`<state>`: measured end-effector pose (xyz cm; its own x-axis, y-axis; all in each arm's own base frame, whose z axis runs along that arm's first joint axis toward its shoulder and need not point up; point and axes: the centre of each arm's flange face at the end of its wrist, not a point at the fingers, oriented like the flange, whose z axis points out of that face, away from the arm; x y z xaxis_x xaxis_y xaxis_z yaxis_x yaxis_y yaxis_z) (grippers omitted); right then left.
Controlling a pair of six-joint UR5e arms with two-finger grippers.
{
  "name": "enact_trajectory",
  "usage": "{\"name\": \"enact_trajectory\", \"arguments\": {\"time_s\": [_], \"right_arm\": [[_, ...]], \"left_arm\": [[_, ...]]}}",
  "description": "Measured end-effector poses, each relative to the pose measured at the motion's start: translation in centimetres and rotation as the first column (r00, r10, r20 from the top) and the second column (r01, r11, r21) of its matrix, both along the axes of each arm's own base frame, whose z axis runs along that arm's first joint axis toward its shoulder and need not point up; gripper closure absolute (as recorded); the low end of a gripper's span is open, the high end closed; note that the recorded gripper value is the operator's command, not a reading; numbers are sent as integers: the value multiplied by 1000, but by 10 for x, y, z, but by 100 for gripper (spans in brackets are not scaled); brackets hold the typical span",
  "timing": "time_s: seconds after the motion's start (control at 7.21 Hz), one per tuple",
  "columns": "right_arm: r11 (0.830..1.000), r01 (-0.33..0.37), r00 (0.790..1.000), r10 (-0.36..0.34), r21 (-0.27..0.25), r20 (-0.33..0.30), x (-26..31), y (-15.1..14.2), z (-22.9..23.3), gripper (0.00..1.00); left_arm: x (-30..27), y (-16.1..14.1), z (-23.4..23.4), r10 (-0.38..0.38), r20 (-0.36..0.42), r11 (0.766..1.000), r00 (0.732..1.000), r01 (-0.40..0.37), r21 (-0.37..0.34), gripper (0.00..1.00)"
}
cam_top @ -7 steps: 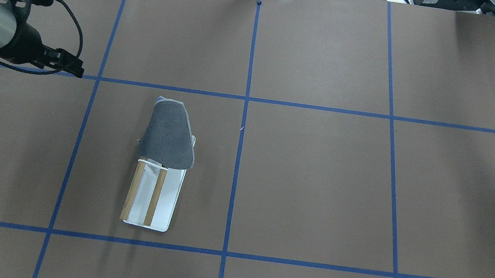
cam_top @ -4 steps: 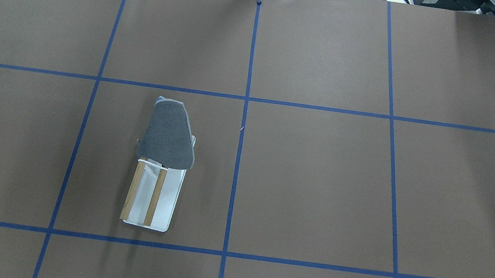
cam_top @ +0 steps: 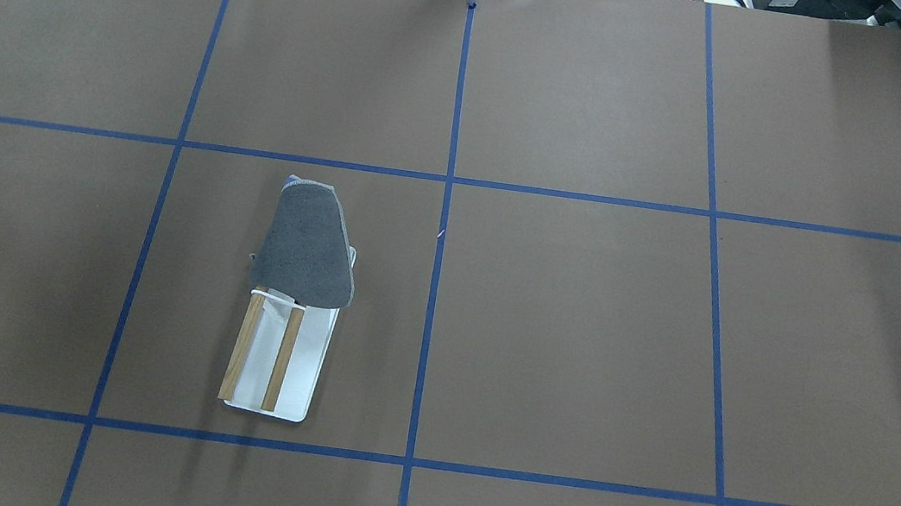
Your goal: Hang towel on rack
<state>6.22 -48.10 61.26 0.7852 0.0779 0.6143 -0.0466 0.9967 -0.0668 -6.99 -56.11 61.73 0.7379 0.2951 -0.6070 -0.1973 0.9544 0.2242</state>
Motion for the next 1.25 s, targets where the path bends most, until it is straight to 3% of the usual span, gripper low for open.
{"name": "enact_trajectory", "arguments": {"time_s": [0.42, 0.69, 1.25], "right_arm": [[1000, -5, 1000, 5, 4, -2, 2, 0, -2, 0], [1000, -6, 1000, 6, 9, -2, 2, 1, -5, 0], [1000, -7, 1000, 7, 11, -2, 2, 1, -5, 0]], "left_arm": [[-34, 63, 32, -81, 3, 996, 997, 81, -45, 1], [-33, 98, 19, -84, -1, 996, 996, 84, -16, 1], [-32, 114, 17, -82, -1, 997, 997, 82, -11, 1]]}}
